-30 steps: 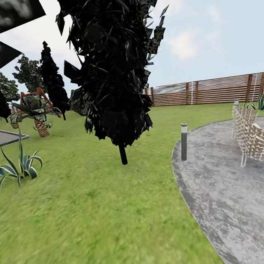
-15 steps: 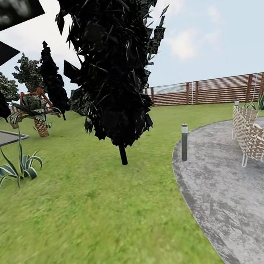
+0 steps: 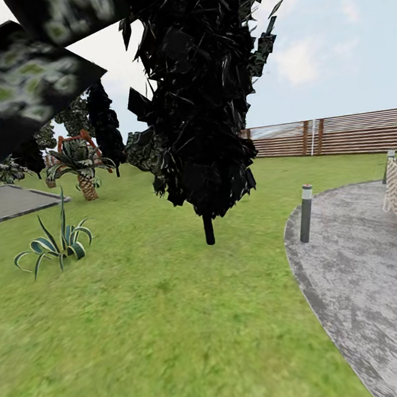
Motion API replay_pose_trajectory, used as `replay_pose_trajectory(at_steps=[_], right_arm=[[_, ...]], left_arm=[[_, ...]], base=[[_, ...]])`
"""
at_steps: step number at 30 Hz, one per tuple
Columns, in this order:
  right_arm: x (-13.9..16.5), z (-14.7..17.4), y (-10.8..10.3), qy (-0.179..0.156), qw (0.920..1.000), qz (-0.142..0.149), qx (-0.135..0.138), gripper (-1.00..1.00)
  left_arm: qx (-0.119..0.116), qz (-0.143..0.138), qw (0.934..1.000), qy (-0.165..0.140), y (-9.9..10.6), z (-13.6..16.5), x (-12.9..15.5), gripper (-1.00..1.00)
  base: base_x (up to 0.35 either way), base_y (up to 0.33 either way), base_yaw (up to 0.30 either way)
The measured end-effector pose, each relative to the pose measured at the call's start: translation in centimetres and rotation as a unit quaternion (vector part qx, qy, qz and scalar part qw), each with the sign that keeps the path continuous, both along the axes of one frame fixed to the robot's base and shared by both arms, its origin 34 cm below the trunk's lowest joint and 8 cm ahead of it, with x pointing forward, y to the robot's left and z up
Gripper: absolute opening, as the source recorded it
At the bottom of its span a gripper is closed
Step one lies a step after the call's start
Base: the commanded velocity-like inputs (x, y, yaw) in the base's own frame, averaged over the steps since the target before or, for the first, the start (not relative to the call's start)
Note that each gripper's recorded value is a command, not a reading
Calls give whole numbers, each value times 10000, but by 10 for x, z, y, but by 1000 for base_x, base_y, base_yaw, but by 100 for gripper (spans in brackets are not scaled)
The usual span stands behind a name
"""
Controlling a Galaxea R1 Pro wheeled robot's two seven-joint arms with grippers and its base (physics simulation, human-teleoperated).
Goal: Take the three Easter eggs out of the wicker basket on the lawn in the garden, then place them on the lawn next to a single tree (choose any tree) so that all three eggs are next to the same tree and none are left in the basket.
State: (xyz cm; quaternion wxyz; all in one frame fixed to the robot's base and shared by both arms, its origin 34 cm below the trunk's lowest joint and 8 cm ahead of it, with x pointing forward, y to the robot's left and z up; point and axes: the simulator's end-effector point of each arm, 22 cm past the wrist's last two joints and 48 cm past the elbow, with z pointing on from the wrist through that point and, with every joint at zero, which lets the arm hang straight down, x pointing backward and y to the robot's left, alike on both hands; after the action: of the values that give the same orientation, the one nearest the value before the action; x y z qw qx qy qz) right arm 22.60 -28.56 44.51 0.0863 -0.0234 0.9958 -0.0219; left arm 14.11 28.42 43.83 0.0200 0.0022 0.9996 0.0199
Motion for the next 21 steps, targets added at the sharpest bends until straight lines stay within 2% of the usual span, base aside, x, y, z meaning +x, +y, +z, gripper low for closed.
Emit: replay_pose_trajectory(at_steps=[16, 21], right_arm=[[0, 0, 0, 3, 10000, 20, -3, 100], [0, 0, 0, 3, 10000, 41, -5, 100]], left_arm=[[-5, -3, 10000, -80, -1, 0, 9, 100], [-2, -4, 10000, -81, -1, 0, 9, 100]], base=[[321, 24, 287], [342, -49, 111]])
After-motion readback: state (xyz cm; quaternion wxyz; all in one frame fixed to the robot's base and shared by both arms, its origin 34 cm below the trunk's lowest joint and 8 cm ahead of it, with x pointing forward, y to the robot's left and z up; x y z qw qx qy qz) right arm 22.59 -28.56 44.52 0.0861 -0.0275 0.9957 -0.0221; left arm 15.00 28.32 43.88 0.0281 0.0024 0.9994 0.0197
